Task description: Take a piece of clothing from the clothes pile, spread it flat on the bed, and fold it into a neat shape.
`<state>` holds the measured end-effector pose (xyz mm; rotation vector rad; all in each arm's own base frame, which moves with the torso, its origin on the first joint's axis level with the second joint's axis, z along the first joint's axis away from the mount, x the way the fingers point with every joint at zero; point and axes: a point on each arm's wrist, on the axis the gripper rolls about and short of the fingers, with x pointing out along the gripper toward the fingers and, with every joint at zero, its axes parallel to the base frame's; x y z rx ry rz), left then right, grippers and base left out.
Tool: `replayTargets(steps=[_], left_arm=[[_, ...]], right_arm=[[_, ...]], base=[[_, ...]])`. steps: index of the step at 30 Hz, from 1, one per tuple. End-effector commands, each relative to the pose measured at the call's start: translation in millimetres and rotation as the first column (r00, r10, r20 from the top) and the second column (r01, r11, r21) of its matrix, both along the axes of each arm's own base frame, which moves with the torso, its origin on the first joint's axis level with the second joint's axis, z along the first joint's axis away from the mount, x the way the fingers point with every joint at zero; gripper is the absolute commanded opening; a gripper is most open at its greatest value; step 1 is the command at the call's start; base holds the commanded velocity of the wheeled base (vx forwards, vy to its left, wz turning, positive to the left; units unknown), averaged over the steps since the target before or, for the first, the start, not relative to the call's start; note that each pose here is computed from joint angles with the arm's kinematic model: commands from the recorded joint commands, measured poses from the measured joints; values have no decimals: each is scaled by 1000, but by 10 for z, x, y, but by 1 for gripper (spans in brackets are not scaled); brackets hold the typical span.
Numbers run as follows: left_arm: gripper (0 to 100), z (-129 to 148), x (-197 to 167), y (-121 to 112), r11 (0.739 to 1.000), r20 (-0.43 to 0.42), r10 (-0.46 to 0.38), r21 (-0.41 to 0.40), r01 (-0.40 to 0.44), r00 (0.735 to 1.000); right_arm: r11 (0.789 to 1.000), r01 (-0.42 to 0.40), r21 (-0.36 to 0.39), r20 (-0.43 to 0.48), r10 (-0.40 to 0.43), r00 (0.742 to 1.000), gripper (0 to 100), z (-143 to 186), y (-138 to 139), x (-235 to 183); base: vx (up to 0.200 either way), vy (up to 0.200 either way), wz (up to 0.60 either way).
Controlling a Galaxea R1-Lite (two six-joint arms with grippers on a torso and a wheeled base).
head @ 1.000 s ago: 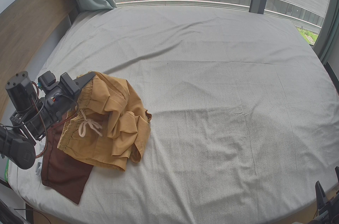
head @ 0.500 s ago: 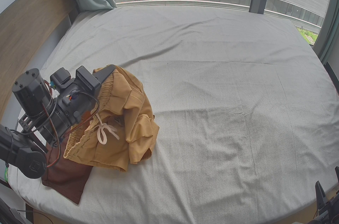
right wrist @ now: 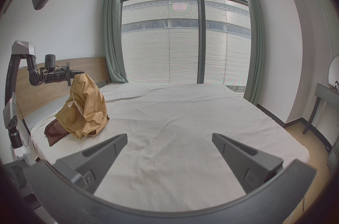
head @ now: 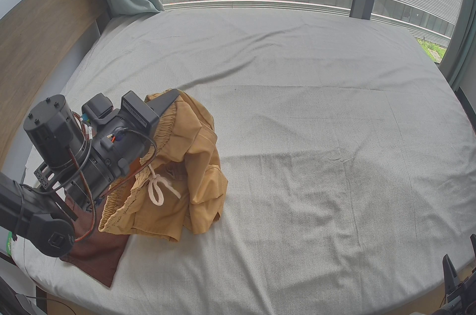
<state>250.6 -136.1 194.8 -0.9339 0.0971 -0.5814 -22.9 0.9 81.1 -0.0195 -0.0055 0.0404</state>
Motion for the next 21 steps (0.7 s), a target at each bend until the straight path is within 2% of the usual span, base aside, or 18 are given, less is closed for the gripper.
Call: replayTargets(steps=[1,8,12,14,15,21], left_arm=[[0,-29,-26,-87,1000,-10,-30,4,30,1000],[0,-81,-17,-345,999,-26,-53,-4,53,998],[0,-141,-28,-516,995,-48,-103,-11,102,994],[0,-141,-28,-516,995,-48,-103,-11,102,994],[0,-161,-22,-643,991,-49,-133,-18,132,990],[0,-182,-63,-852,981,-38,-194,-28,193,980]], right_arm=[[1000,-1,-1,-8,1,1000,100,-50,0,7],[1000,-1,-1,-7,1,1000,100,-46,0,5],[1000,-3,-1,-8,3,1000,100,-50,0,7],[1000,-3,-1,-8,3,1000,100,-50,0,7],[1000,-3,1,-8,3,1000,100,-50,0,7],[1000,-3,1,-8,3,1000,100,-47,0,5]], base=[[0,0,0],[0,0,0],[0,0,0],[0,0,0],[0,0,0],[0,0,0]])
